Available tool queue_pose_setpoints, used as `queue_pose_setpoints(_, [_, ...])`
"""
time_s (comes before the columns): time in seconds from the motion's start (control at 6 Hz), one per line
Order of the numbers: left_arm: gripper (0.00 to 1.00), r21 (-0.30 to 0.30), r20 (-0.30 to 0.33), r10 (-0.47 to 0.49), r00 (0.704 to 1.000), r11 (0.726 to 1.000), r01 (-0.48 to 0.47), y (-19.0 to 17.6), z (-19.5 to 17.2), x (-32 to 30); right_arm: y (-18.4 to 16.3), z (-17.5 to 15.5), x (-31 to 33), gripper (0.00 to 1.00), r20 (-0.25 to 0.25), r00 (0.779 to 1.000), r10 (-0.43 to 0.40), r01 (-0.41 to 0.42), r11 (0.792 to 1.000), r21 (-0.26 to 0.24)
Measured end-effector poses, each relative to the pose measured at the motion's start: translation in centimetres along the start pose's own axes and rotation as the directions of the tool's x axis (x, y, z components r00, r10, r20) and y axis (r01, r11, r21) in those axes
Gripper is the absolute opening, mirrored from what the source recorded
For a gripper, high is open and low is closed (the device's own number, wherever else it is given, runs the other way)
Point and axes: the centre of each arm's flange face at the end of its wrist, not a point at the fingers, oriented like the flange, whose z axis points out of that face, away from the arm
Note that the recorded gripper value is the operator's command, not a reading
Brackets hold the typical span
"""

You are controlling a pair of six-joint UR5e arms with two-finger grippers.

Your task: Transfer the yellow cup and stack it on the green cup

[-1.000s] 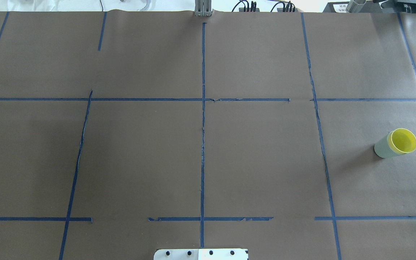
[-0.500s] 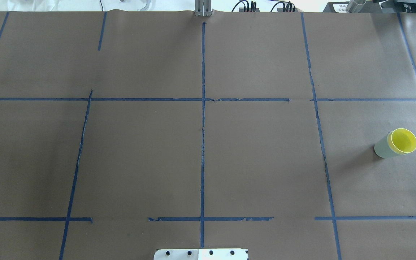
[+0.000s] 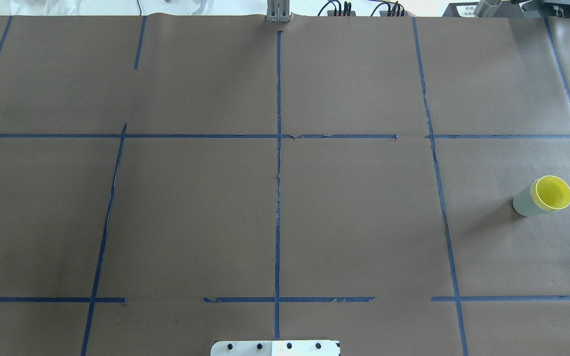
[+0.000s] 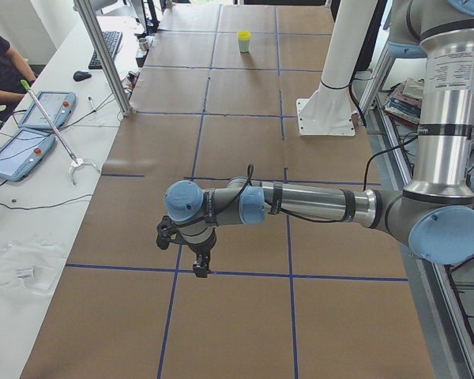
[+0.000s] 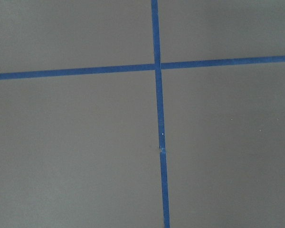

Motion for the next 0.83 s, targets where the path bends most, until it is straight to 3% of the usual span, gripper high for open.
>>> queue_pose_setpoints(0.83, [1.0, 0.006, 0.004, -0.046, 0.999, 0.999, 0.046, -1.3, -0.4, 1.4, 2.3, 0.5, 1.9, 1.0, -0.021, 0.999, 0.036, -0.036, 0.999, -0.01])
